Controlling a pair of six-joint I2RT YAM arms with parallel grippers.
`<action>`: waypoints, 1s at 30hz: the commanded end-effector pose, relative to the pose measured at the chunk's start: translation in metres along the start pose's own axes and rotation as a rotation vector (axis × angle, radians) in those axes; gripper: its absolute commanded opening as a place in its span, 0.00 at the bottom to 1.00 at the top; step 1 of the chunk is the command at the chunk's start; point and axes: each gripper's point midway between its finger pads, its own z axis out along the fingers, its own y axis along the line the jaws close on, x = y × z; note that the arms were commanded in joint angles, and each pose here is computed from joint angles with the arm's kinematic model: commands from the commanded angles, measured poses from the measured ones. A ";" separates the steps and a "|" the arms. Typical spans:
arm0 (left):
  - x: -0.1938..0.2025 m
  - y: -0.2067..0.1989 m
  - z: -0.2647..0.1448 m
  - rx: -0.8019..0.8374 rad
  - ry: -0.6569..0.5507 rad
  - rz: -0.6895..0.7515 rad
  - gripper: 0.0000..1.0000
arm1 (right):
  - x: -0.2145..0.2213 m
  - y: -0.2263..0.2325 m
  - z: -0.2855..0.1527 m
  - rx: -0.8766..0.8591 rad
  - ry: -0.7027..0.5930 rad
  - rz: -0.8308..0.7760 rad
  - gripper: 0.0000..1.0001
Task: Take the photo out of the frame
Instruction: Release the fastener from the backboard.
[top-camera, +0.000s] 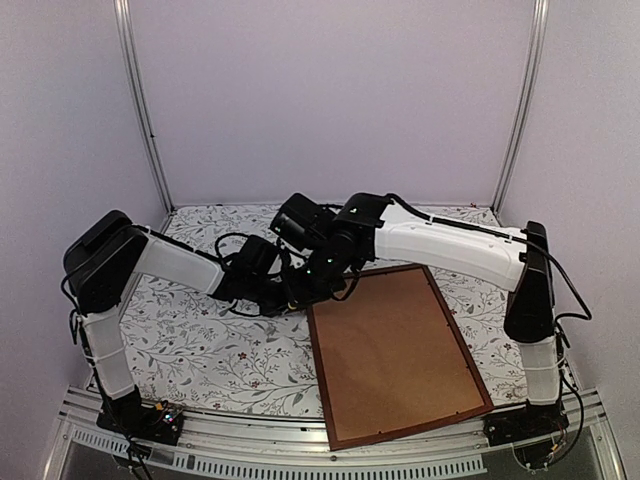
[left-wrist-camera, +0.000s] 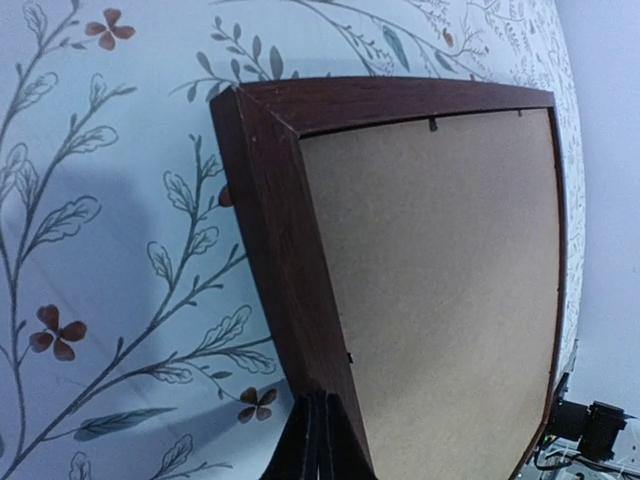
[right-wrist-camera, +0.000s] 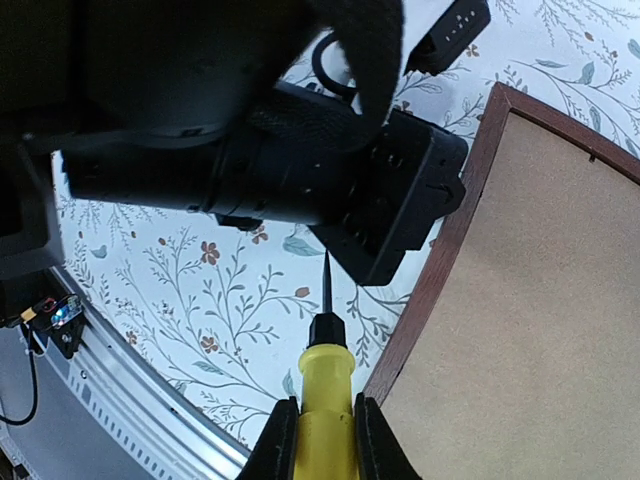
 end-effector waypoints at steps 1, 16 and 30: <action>0.038 0.009 -0.001 -0.074 0.133 0.023 0.04 | -0.009 0.001 -0.024 -0.037 -0.065 0.027 0.00; -0.011 -0.026 -0.046 -0.138 0.036 0.201 0.23 | 0.016 -0.100 -0.049 0.067 -0.124 0.204 0.00; -0.076 -0.049 -0.023 -0.149 0.024 0.658 0.61 | 0.028 -0.132 -0.077 0.054 -0.201 0.278 0.00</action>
